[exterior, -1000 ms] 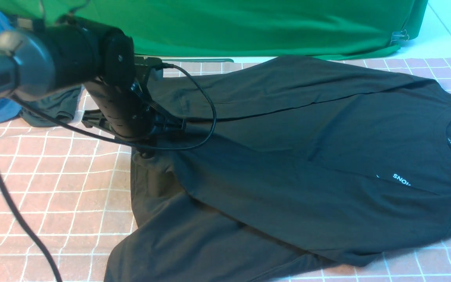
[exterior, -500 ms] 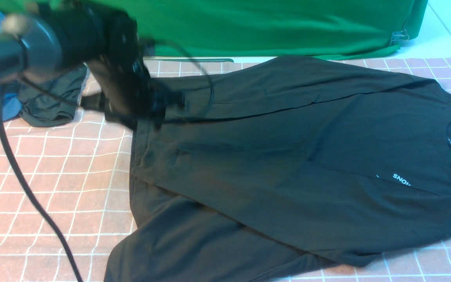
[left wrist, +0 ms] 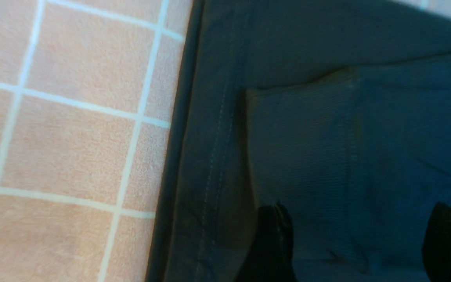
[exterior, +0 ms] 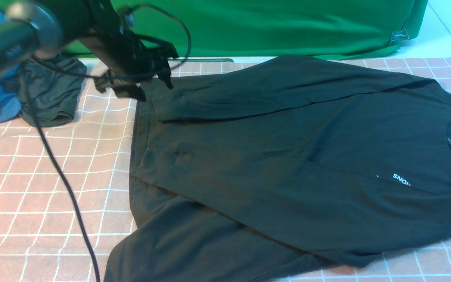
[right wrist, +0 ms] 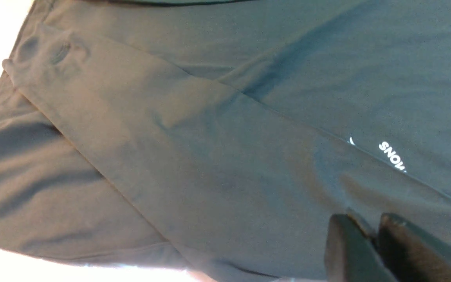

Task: Fold a long-sleeved shirt over a pink coffee tablecloth.
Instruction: 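Grab the top left corner of the dark shirt with the left gripper, then fold the left side of the dark shirt inward over its body with the left gripper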

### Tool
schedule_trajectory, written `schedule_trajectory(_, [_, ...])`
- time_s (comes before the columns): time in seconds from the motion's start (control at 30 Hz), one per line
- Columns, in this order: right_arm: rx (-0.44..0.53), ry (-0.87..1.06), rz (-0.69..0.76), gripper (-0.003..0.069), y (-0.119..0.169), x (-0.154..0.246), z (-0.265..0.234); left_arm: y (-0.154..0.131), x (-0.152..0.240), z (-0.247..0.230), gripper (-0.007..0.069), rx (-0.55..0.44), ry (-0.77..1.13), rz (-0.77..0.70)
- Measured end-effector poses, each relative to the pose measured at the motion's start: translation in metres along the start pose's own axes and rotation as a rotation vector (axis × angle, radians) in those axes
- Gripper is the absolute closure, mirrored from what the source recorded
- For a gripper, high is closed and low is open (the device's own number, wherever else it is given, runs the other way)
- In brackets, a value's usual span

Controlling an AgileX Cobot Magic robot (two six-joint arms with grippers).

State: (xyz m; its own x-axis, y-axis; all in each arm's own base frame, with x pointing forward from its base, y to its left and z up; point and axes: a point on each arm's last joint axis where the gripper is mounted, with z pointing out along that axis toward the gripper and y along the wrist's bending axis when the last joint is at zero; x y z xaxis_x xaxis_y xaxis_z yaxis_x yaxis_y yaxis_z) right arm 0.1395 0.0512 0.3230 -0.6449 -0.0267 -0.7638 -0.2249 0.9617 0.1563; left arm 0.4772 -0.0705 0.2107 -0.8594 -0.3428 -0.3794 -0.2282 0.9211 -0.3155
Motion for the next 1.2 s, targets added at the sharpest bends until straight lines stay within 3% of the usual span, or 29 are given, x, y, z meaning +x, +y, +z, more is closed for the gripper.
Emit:
schedule_trajectory(0.37, [0.000,0.000,0.000,0.0515,0.000,0.000,0.000,0.007,0.009,0.043,0.0141,0.017,0.051,-0.053])
schedule_trajectory(0.47, [0.000,0.000,0.000,0.0515,0.000,0.000,0.000,0.007,0.010,0.045,0.0241,0.018,0.054,-0.046])
schedule_trajectory(0.6, [0.000,0.000,0.000,0.0515,0.000,0.000,0.000,0.007,0.010,0.047,0.0519,0.017,0.062,-0.009])
schedule_trajectory(0.67, [0.000,0.000,0.000,0.0515,0.000,0.000,0.000,0.006,0.009,0.043,0.0561,0.017,0.078,0.011])
schedule_trajectory(0.77, [0.000,0.000,0.000,0.0515,0.000,0.000,0.000,0.000,0.005,0.028,0.0561,0.020,0.103,0.029])
schedule_trajectory(0.97, [0.000,0.000,0.000,0.0515,0.000,0.000,0.000,-0.025,0.002,-0.047,0.0561,0.063,0.128,0.120])
schedule_trajectory(1.2, [0.000,0.000,0.000,0.0515,0.000,0.000,0.000,-0.034,0.016,-0.094,0.0561,-0.018,0.154,0.199])
